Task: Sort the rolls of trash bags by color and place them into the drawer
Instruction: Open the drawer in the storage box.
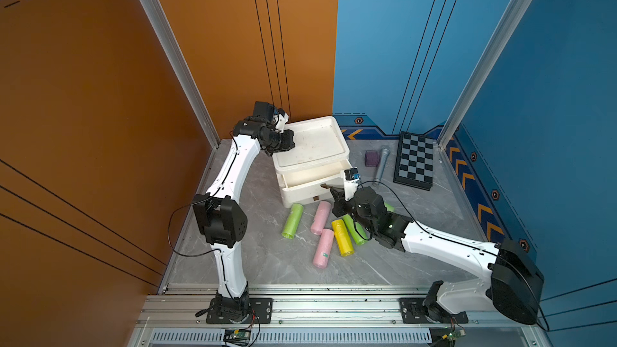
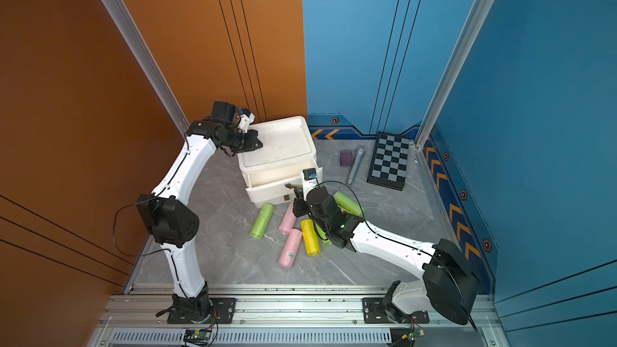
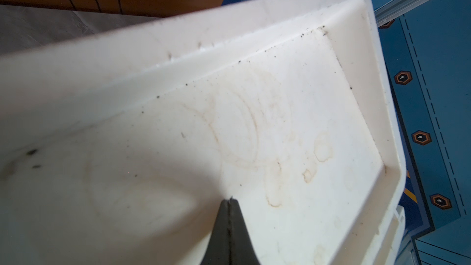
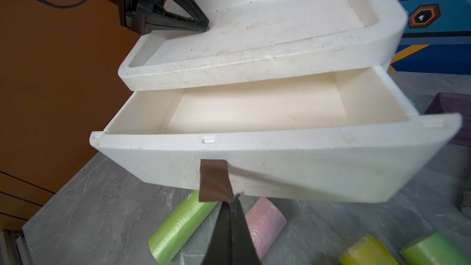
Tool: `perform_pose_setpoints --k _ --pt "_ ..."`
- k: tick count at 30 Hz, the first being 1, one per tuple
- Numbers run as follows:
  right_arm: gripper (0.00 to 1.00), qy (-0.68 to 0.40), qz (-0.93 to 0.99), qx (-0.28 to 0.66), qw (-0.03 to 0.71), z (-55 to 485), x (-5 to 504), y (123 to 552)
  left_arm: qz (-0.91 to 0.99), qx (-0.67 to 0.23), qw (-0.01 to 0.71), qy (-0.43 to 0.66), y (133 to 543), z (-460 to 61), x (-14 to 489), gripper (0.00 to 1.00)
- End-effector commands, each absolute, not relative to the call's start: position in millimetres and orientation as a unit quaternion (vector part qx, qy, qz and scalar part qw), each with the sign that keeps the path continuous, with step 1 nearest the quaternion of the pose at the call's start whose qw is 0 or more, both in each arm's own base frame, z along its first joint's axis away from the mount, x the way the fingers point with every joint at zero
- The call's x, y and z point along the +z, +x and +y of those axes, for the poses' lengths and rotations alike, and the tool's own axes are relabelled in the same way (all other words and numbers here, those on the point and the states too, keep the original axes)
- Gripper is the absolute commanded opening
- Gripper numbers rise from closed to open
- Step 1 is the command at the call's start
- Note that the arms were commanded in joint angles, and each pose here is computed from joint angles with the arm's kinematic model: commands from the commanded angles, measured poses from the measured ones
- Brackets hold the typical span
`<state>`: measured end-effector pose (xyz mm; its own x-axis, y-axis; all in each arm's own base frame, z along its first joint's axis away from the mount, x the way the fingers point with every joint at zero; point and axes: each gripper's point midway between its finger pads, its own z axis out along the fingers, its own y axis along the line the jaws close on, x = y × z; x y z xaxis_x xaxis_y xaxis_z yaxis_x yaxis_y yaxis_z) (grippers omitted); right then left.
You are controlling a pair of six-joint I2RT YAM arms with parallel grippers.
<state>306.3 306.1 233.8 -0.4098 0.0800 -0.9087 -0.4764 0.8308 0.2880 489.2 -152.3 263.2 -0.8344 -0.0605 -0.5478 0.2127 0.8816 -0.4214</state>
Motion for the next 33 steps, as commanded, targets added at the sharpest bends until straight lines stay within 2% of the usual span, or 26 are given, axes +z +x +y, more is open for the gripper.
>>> perform_pose_setpoints --k 1,8,11,13,14,17,20,25,33 --pt "0.0 -0.111 0.805 0.26 0.521 292.0 233.0 297.1 0.968 -0.206 0.14 0.01 451.3 -137.9 189.1 0.0" --pt "0.0 -0.124 0.818 0.257 0.499 285.7 223.5 282.8 0.969 -0.206 0.139 0.009 450.8 -138.0 188.4 0.0" --pt "0.02 -0.095 0.821 0.306 0.472 283.8 221.7 284.7 0.969 -0.206 0.138 0.009 450.3 -138.1 188.4 0.0" --pt "0.3 -0.053 0.815 0.358 0.452 280.8 223.0 289.4 0.968 -0.206 0.139 0.01 450.1 -138.1 189.3 0.0" --pt "0.37 -0.029 0.807 0.389 0.443 278.4 223.3 292.5 0.969 -0.206 0.14 0.01 450.0 -137.8 189.8 0.0" --pt "0.48 0.019 0.783 0.451 0.429 271.5 225.0 297.0 0.968 -0.206 0.143 0.01 449.9 -137.0 192.7 0.0" --pt "0.54 0.038 0.769 0.482 0.418 264.5 226.5 308.8 0.968 -0.206 0.143 0.009 449.8 -136.0 192.3 0.0" --pt "0.55 0.031 0.747 0.542 0.383 282.0 230.3 319.5 0.969 -0.205 0.141 0.009 449.4 -135.8 190.8 0.0" --pt "0.5 0.03 0.713 0.606 0.353 315.5 239.5 331.8 0.969 -0.204 0.141 0.009 448.8 -134.3 190.3 0.0"
